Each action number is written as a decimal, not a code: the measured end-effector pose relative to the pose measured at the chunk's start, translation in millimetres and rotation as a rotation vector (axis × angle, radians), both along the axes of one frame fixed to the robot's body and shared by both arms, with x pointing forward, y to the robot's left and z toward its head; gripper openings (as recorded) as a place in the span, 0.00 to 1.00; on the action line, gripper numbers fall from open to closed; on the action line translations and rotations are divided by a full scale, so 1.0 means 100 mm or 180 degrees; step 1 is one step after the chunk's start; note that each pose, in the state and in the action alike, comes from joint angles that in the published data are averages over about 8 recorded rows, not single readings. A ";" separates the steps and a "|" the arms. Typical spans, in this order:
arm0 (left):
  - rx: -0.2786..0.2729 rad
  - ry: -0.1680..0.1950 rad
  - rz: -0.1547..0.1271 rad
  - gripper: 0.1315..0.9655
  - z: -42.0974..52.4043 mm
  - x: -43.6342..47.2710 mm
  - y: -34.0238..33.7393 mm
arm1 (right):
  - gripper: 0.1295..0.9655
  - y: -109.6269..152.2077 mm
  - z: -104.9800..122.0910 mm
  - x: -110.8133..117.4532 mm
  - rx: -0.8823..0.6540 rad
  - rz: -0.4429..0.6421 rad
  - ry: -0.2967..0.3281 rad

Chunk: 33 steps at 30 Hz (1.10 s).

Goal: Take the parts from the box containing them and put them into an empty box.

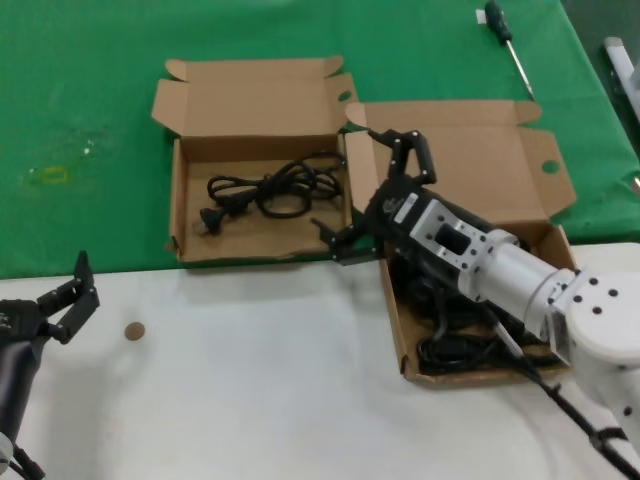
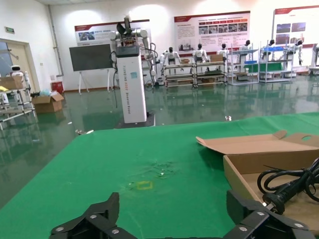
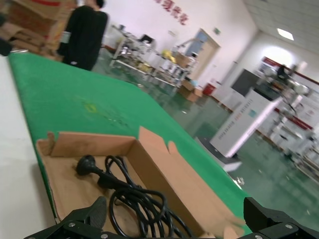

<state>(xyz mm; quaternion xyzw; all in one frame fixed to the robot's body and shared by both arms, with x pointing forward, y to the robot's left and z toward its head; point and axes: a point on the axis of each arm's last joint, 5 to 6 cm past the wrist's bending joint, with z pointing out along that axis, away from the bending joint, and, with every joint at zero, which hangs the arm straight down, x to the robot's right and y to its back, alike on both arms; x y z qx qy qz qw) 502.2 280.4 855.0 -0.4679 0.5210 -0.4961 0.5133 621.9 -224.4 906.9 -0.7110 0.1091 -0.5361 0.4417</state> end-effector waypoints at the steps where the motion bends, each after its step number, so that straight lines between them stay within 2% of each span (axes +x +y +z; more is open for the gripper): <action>1: 0.0000 0.0000 0.0000 0.66 0.000 0.000 0.000 | 1.00 -0.01 -0.02 -0.02 0.0054 -0.0034 0.0014; 2: 0.0000 0.0000 0.0000 0.66 0.000 0.000 0.000 | 1.00 -0.02 -0.03 -0.05 0.0105 -0.0066 0.0029; 10: 0.0000 0.0000 0.0000 0.86 0.000 0.000 0.000 | 1.00 -0.11 -0.16 -0.24 0.0527 -0.0343 0.0138; 14: 0.0001 0.0000 0.0000 0.86 0.000 0.000 0.000 | 1.00 -0.16 -0.22 -0.34 0.0730 -0.0484 0.0189; 22: 0.0001 0.0000 0.0000 0.97 0.000 0.000 0.000 | 1.00 -0.26 -0.32 -0.56 0.1132 -0.0776 0.0282; 33: 0.0001 0.0000 0.0000 1.00 0.000 0.000 0.000 | 1.00 -0.42 -0.44 -0.86 0.1655 -0.1188 0.0383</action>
